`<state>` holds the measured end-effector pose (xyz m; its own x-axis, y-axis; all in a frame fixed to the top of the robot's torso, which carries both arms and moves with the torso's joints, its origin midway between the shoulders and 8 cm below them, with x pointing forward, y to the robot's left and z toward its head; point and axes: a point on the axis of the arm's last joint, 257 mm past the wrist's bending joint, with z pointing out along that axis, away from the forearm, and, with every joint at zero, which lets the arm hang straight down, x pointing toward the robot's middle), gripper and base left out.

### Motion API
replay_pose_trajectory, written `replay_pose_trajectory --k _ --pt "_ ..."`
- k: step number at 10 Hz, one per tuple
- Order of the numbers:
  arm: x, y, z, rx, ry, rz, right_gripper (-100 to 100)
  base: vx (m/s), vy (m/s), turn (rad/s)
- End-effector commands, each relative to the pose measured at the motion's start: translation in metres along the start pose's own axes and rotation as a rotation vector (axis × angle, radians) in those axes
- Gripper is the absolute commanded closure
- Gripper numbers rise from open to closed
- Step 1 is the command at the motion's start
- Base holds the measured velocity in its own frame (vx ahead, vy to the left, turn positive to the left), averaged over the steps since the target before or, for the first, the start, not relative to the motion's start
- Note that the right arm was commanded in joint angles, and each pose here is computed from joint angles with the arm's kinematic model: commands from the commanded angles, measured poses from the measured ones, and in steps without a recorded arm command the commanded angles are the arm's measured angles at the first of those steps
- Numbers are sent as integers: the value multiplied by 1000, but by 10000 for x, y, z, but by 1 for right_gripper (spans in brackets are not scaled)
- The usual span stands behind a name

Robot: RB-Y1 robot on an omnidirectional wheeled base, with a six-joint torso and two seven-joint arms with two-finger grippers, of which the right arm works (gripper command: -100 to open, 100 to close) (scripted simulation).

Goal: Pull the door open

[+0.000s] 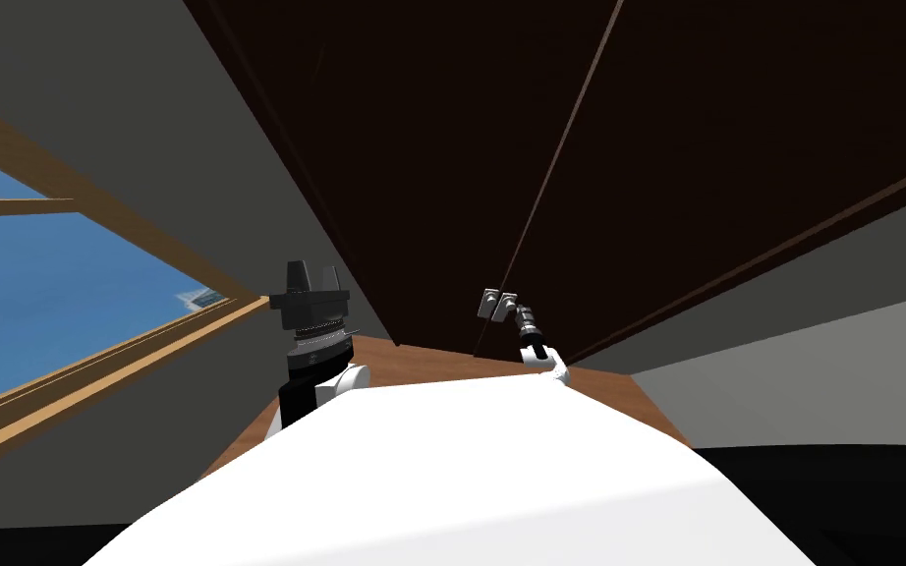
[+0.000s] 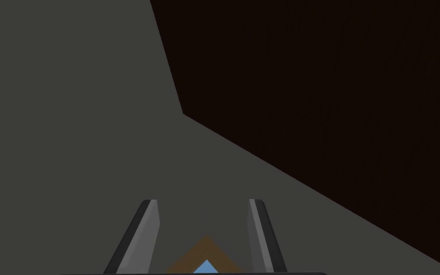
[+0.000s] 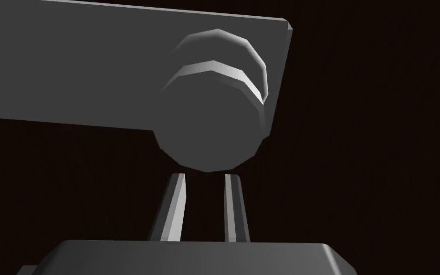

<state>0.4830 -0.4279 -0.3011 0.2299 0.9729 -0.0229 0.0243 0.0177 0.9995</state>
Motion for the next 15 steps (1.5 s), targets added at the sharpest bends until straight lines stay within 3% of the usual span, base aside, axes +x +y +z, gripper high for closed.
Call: replay_pose_trajectory --k 1,2,5,7,8,9,12,15 --pt "-241 -120 -64 30 -33 -12 100 -210 -106 -125" --pt "-116 -41 -46 15 -14 -5 -100 -189 -34 -14" --pt "55 -11 -62 1 18 7 -100 -187 93 41" --pt "269 45 -51 -18 55 21 -100 -177 132 84" --pt "181 19 -68 -9 41 15 -100 -73 61 18" --pt "-53 -71 -134 12 6 1 -100 -29 -30 -169" --pt "-437 -192 -236 44 -54 -24 -100 10 -90 -140" --pt "-411 -173 -202 38 -53 -23 -100 146 -55 15"
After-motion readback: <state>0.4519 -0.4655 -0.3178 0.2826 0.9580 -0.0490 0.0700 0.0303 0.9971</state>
